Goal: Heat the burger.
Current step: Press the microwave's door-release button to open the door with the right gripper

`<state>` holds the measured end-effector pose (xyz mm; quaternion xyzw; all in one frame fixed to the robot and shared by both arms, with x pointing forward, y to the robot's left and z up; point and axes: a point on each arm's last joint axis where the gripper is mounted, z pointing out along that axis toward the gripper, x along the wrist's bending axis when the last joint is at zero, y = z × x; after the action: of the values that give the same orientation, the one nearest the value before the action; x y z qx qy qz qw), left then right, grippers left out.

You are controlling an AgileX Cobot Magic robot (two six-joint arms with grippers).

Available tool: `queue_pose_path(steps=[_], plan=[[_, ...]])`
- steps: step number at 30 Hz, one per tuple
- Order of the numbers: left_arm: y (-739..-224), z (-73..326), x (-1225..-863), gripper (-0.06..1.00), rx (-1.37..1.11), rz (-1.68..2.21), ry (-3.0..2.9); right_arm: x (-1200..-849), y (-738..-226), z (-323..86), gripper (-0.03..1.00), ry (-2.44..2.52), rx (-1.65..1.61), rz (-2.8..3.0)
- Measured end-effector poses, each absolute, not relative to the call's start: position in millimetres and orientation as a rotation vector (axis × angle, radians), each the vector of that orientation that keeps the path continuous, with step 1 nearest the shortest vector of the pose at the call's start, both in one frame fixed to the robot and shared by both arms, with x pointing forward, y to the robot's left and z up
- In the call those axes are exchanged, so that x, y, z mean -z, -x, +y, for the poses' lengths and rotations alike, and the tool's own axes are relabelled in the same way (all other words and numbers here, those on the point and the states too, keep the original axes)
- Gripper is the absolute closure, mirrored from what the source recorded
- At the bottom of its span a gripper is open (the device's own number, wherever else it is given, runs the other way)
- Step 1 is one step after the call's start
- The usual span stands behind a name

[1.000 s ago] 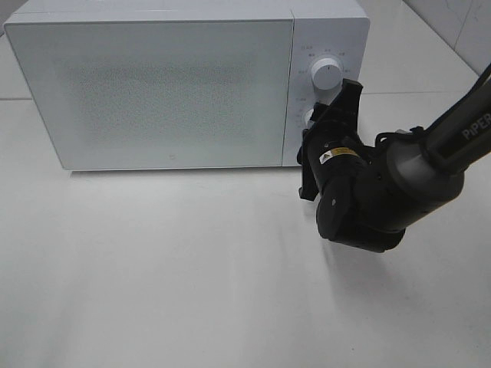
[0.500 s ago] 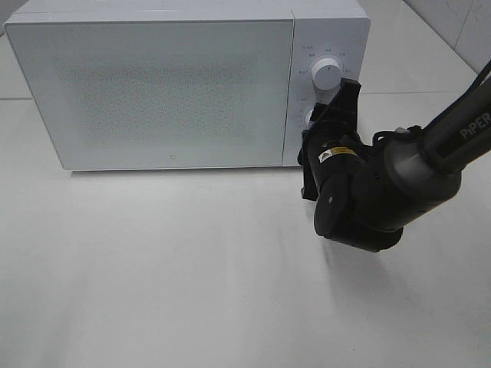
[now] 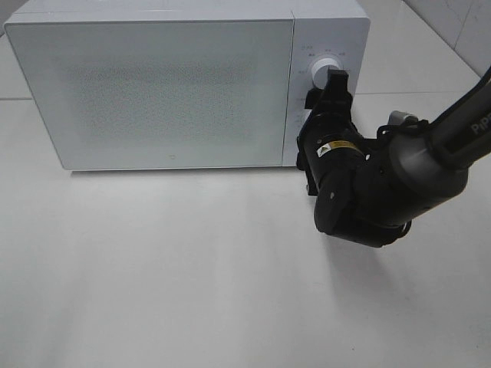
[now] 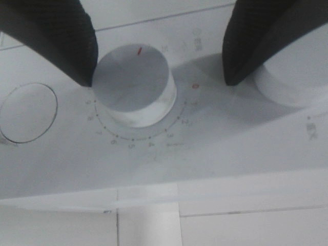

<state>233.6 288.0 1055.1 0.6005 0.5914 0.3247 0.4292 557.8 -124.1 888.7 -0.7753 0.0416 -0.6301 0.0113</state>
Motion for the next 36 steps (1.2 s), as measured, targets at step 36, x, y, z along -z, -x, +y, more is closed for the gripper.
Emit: queue_pose_path(steps=[36], plan=[[-234, 288, -1055, -0.05, -0.810, 1.476, -1.499, -967, -512, -98, 0.29, 2.037, 1.398, -2.217]])
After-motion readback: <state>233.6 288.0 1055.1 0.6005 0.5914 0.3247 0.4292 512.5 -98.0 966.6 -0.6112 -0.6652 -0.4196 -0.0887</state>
